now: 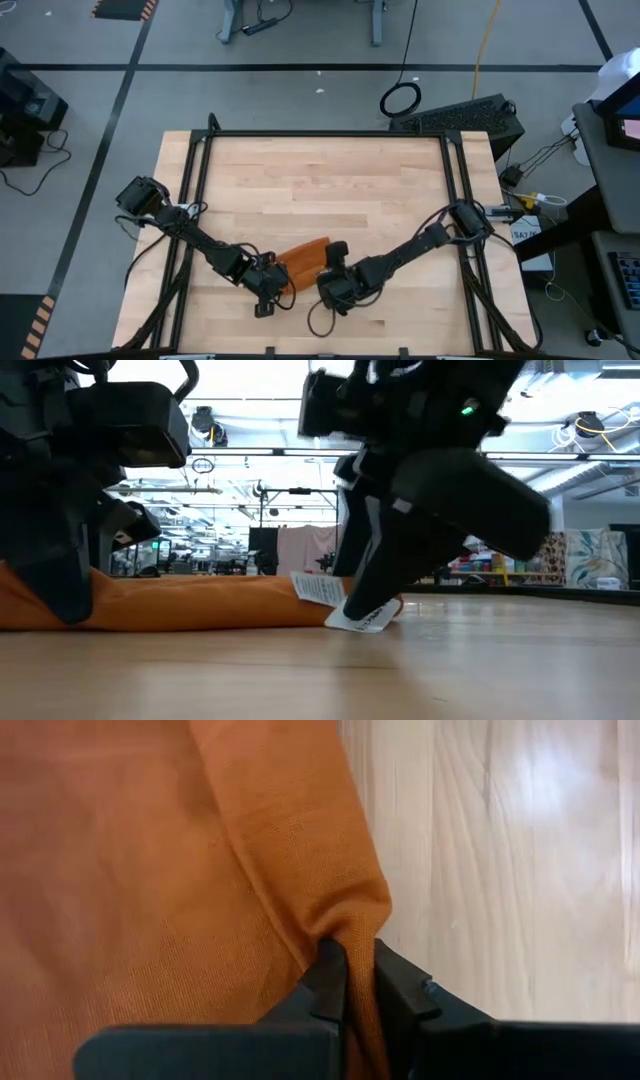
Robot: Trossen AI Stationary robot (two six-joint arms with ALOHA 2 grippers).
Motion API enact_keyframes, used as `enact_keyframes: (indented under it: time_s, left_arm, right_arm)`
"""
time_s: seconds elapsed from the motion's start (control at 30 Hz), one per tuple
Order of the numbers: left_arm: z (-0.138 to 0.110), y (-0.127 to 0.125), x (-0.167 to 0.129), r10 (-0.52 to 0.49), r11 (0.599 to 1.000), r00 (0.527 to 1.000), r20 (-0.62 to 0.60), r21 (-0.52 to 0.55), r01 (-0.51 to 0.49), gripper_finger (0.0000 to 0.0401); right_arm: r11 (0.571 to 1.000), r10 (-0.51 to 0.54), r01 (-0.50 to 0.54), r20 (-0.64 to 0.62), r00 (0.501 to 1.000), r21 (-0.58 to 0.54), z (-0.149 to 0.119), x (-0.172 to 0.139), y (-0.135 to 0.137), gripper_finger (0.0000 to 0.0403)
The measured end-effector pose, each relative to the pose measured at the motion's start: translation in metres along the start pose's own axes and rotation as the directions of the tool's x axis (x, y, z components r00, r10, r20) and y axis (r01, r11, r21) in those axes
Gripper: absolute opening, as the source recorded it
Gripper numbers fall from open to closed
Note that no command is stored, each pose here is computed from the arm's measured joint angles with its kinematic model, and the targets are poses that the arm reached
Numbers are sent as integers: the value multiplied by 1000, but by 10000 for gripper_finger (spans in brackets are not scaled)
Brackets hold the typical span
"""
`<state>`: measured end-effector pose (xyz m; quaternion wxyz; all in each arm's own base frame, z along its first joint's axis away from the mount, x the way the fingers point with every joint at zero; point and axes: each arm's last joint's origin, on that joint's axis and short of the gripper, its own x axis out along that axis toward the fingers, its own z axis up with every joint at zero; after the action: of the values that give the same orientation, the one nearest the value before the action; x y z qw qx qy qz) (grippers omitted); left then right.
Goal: Roll towel
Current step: Roll the brown towel
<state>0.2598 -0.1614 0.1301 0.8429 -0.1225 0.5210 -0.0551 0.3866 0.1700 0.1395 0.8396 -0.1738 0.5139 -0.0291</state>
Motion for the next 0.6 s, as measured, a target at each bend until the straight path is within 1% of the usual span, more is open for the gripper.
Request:
enact_keyframes:
  time_s: [0.07, 0.13, 0.23, 0.3, 0.43, 0.5, 0.6]
  left_arm:
    - [0, 0, 0, 3, 1000, 1000, 1, 5, -3, 25]
    - [0, 0, 0, 10, 1000, 1000, 5, 7, -10, 25]
    - [-1, -1, 0, 10, 999, 1000, 6, 38, -10, 25]
    - [-2, -4, 0, -5, 997, 1000, 8, 82, 4, 25]
    - [-8, -14, -1, -53, 988, 999, -3, 142, 53, 25]
    - [-10, -18, -2, -61, 992, 998, -8, 113, 61, 25]
    - [-15, -24, -3, -53, 999, 999, 1, 14, 53, 32]
  right_arm:
    - [997, 57, -56, -22, 998, 48, 1, 5, -9, 221]
    - [987, 124, -119, -35, 992, 106, 2, 8, -17, 200]
    - [965, 212, -202, -46, 976, 169, 3, 14, -29, 157]
    - [949, 265, -252, -46, 963, 191, 4, 16, -34, 126]
    - [898, 394, -379, -24, 919, 225, 7, 18, -38, 69]
    - [863, 464, -450, -9, 886, 231, 8, 17, -35, 42]
    - [800, 562, -544, 2, 827, 253, 9, 15, -27, 11]
